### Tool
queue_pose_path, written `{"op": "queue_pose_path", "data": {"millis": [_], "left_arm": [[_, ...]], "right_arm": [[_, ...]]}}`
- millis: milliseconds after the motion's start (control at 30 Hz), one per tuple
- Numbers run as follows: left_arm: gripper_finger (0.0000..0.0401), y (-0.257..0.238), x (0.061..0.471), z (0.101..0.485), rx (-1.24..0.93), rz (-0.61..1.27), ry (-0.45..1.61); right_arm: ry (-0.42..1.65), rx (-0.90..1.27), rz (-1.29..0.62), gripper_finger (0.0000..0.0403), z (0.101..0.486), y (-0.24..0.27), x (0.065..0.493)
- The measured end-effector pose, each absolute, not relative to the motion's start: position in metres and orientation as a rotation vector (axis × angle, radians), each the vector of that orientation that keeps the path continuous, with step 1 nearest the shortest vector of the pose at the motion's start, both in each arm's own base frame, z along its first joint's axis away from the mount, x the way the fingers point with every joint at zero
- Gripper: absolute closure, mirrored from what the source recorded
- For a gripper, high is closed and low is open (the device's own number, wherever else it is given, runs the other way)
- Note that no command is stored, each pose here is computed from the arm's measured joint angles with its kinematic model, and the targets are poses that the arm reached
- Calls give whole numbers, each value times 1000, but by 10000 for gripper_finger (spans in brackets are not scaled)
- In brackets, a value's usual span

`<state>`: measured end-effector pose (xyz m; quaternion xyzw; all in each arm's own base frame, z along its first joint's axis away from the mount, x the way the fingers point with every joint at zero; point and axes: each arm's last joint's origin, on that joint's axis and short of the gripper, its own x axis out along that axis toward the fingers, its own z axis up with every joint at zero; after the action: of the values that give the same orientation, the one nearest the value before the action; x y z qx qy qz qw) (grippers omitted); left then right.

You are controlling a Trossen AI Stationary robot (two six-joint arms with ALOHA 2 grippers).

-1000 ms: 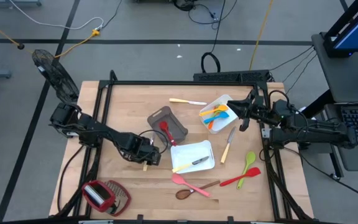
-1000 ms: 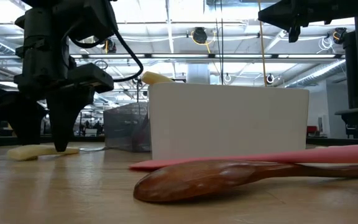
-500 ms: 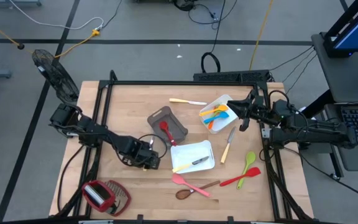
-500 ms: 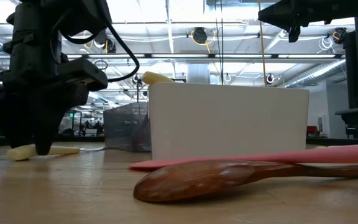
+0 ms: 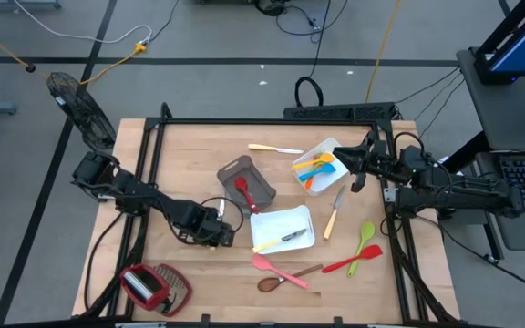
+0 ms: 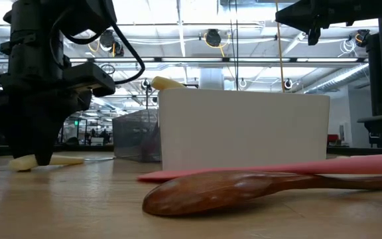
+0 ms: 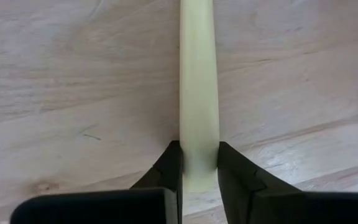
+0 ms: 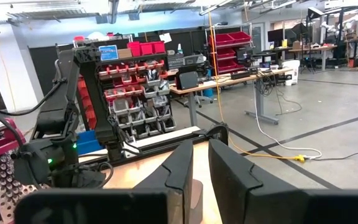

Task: Pick & Place Kitchen Items
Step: Put the yellow table knife into the bottom white bin

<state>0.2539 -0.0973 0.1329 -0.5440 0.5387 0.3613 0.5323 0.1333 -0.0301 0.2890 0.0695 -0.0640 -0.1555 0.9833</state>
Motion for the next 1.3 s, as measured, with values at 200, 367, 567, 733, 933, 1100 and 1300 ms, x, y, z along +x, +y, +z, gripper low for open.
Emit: {"op": "queue_pose_path", "data": {"millis": [200,367,567,733,933,1100,1300], "left_arm": [[338,-107,248,136,-1352,914,1284],[339,-114,245,150,-1439,919,1280],[339,-116,235,169,-1505,950,1214],[339,-118,228,188,-1559,907,1111],[339,-119,219,213,-1584,824,954],[339,-118,222,242,-1536,706,842],[339,-118,235,275,-1439,566,754]], "right_arm": [[-128,137,-313,355,289,-30,133],[-128,137,-313,355,289,-30,133],[-127,129,-313,355,289,-30,133],[-127,129,-313,355,289,-30,133],[-127,129,-313,355,289,-30,133],[-127,129,-313,355,289,-30,133],[-127,129,-313,355,289,-30,133]]}}
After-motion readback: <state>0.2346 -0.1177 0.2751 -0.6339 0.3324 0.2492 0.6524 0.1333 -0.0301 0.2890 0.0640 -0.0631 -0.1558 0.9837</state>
